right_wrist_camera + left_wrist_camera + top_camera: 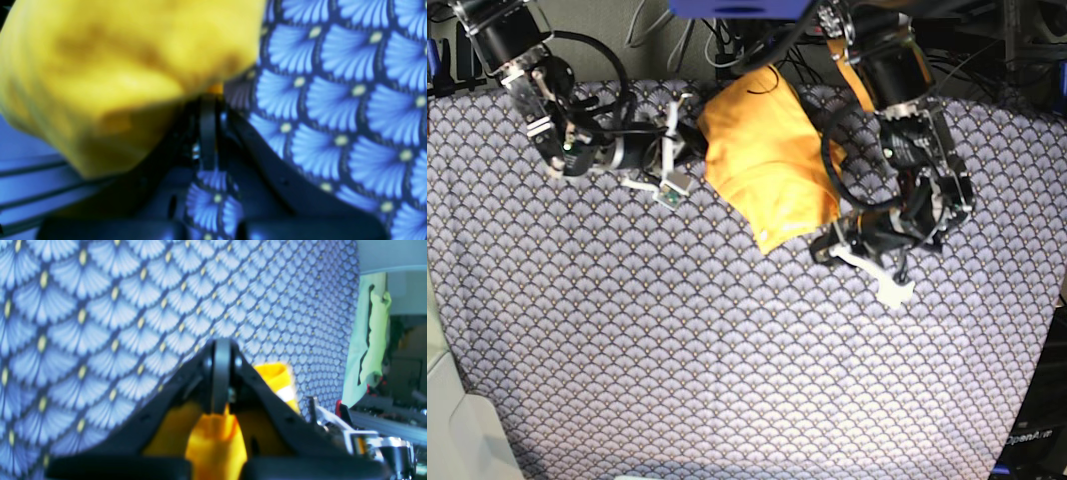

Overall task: Fold the T-shirt properly
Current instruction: 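Grasp the bundle with both grippers and rotate it upright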

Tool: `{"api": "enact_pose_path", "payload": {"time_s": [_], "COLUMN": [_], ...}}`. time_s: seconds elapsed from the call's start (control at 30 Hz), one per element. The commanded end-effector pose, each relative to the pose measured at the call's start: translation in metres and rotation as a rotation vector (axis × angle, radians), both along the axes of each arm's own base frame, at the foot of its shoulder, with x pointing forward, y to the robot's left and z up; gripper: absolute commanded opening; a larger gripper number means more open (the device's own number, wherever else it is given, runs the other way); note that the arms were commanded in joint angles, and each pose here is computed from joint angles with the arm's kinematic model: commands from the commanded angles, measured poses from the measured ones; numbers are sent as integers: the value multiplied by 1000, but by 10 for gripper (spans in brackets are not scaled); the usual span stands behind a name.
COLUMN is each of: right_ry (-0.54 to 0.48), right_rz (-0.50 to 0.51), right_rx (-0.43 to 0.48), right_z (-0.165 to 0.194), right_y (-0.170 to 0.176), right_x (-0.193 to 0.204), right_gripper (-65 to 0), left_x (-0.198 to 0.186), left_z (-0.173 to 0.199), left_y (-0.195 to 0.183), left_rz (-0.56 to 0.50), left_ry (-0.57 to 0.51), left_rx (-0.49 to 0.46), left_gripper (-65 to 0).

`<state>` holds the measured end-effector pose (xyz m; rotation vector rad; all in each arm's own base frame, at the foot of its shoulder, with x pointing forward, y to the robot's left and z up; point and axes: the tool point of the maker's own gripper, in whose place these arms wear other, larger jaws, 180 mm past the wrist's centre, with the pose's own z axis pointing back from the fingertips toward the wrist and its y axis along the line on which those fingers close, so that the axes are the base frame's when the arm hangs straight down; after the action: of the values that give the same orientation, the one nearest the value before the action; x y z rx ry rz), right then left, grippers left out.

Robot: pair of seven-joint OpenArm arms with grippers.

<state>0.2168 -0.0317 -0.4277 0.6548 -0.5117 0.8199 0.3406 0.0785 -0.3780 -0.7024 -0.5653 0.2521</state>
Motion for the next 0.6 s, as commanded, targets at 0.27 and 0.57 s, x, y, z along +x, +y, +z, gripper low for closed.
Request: {"api": "enact_pose_path", "payload": {"time_s": [0.27,0.57], "right_ry": [-74,-73], "right_rz": [-2,1], "right_rx": [-40,-40], "right_z": [14,14], "right_y": [-16,-15], "right_x": [28,28], "right_gripper": [-650,-650], "left_x": [-54,-81], "left_z": [-8,-27], "left_y": [27,29], "left_rz": [61,79], "left_ry": [71,167], "left_rx": [68,65], "left_gripper": [-650,-650]}}
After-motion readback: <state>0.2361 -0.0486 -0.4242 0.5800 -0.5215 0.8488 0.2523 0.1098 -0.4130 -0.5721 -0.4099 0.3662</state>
